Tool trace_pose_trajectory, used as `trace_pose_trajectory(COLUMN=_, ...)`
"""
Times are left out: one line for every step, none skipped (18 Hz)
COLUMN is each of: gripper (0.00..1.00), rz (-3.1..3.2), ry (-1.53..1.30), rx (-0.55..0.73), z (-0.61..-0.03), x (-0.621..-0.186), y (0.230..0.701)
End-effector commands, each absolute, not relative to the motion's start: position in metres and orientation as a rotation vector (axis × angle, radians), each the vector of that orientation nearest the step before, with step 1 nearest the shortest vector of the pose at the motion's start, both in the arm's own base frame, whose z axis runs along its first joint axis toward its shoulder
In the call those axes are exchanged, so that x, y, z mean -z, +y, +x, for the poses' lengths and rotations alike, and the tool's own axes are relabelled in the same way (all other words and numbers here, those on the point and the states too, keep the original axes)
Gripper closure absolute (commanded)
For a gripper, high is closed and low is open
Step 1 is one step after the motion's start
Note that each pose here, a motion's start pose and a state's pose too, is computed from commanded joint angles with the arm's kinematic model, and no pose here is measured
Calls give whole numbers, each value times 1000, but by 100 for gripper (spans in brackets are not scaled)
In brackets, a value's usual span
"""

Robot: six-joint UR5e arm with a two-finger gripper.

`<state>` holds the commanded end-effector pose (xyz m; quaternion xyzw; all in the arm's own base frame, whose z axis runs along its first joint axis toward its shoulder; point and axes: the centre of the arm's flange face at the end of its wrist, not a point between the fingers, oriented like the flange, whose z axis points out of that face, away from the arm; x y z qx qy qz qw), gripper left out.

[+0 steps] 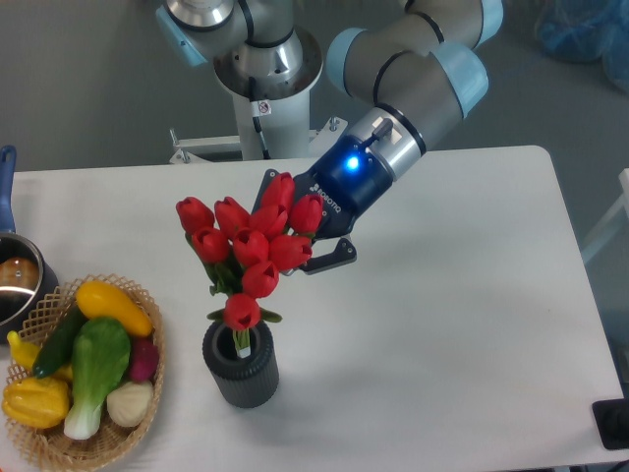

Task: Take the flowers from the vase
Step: 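Lift the gripped tulips straight up out of the black vase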

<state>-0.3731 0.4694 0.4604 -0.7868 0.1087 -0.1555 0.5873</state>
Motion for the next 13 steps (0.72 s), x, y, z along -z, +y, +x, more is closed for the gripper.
trace_pose_trajectory(gripper=66, rz=-1834, ry=245, rx=363, z=-373, x=-463, y=468)
trace_pose_trajectory(gripper=66, rz=-1834, ry=243, rx=359, z=-373, x=-465, y=466)
trace_pose_trajectory(gripper=66, rz=-1833, ry=242, rx=356, z=-371, x=-470, y=464)
trace_pose_trajectory(gripper=66, rz=-1832, ry=235, rx=353, z=-370, x=-475, y=461)
trace_pose_trajectory(gripper=66, rz=-1833, ry=228, rx=354, z=-369, x=-477, y=459)
trace_pose_trajectory(gripper=66, rz=-1831, ry=226, rx=353, z=-368, x=-480, y=458)
trace_pose_trajectory(gripper=66, rz=-1831, ry=228, rx=355, z=-365, x=-482, y=458)
trace_pose_trajectory(gripper=66, rz=-1830, ry=228, rx=354, z=-360, x=-486, y=457)
trace_pose_trajectory(gripper=66, rz=-1830, ry=223, rx=359, z=-359, x=-487, y=457)
trace_pose_trajectory(gripper=66, rz=-1831, ry=218, rx=363, z=-357, x=-488, y=456)
trace_pose_trajectory(gripper=67, rz=-1828, ry=214, rx=364, z=-355, x=-492, y=454)
trace_pose_trajectory(gripper=67, rz=-1828, ry=206, rx=366, z=-352, x=-498, y=452)
trace_pose_trajectory(gripper=67, rz=-1825, ry=196, rx=370, z=-347, x=-508, y=450)
